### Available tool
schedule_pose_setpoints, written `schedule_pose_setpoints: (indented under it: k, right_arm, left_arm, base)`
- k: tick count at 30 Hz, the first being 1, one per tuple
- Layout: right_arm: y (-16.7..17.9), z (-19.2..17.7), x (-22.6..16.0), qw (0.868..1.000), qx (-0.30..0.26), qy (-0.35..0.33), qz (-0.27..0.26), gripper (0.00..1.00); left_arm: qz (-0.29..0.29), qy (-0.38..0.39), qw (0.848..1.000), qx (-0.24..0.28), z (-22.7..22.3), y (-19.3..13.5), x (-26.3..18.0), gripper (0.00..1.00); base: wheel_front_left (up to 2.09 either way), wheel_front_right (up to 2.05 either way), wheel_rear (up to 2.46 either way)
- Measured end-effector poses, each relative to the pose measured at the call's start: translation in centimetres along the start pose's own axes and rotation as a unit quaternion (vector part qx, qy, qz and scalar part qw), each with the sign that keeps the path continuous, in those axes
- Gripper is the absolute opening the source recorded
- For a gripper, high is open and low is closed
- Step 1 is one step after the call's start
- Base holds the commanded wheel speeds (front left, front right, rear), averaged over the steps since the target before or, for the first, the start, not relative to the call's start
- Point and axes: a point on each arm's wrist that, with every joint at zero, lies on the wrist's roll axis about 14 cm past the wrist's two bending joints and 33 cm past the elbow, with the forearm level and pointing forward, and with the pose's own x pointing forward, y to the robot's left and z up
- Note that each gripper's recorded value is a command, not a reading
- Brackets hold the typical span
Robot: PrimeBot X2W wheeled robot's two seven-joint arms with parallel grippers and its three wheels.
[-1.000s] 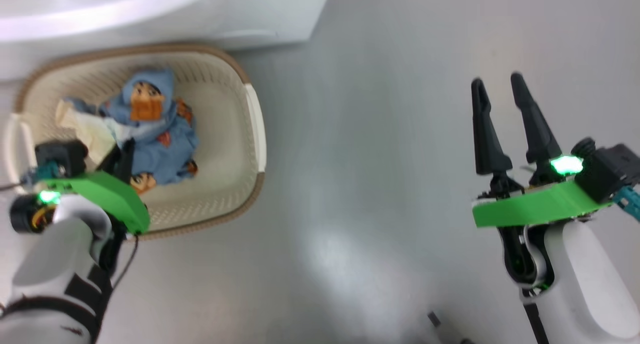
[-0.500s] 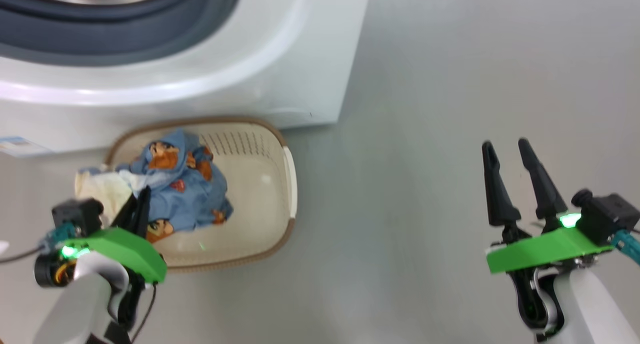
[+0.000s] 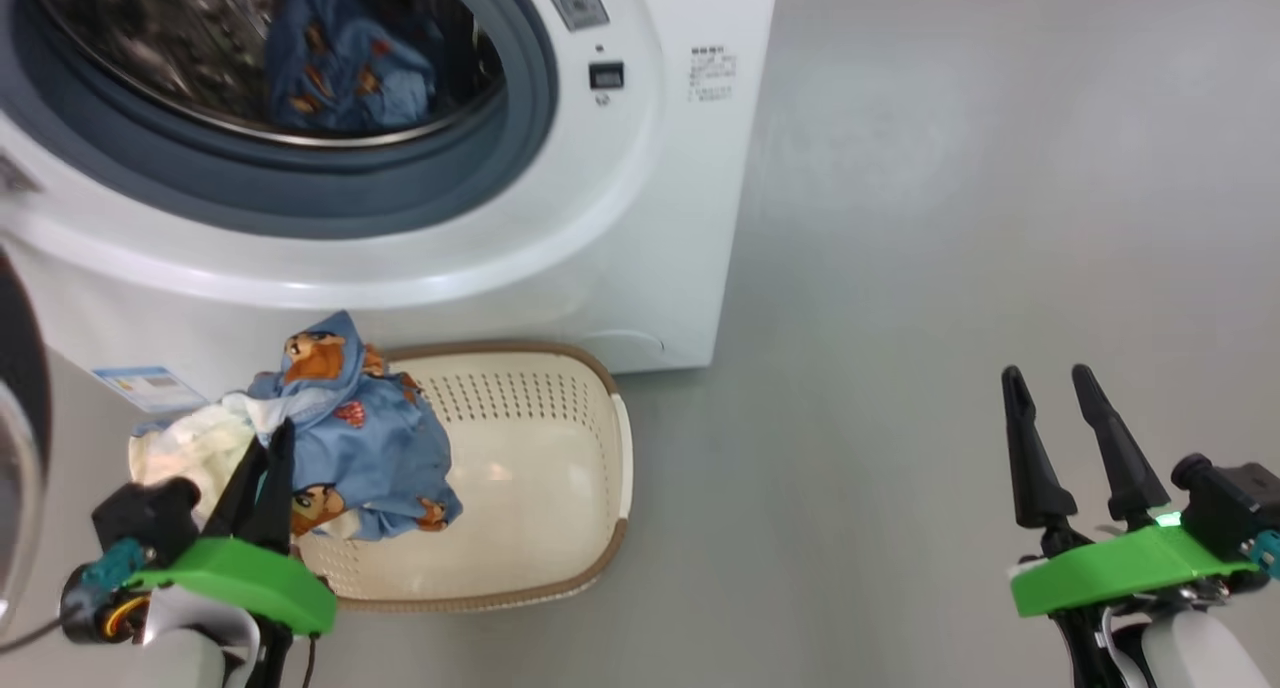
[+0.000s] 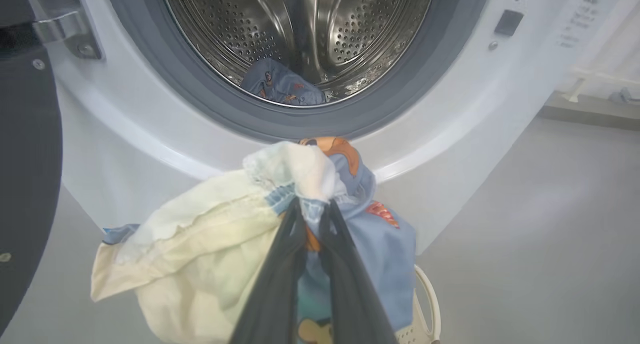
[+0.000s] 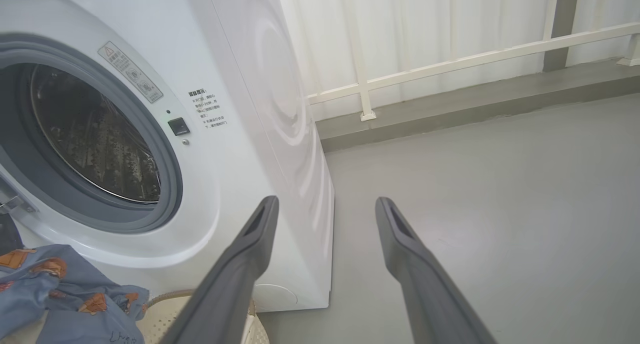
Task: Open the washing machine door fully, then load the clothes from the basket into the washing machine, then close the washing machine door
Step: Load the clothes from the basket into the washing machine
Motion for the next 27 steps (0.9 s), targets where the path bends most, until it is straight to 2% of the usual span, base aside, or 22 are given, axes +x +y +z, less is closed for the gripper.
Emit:
schedule_pose_setpoints:
  k: [5, 12, 27]
  right_arm:
    - [0.1, 1.0, -1.1, 1.0, 0.0, -0.012, 0.001, 1.0]
    - [0.4, 1.1, -2.4, 1.0, 0.002, -0.013, 0.003, 1.0]
    - [0.1, 0.5, -3.7, 1.0, 0.001, -0.002, 0.0, 1.0]
  left_arm:
    - [0.009, -0.063, 0.998, 0.005, 3.3, 0.2, -2.5, 0.0]
    - [0.021, -0.11, 0.994, -0.001, 4.9, 0.1, -6.0, 0.0]
    - [0.053, -0.134, 0.99, -0.003, 4.6, 0.6, -10.7, 0.0]
  base:
    - [0.0, 0.0, 0.0]
    - [0.0, 0.0, 0.0]
    - [0.0, 0.0, 0.0]
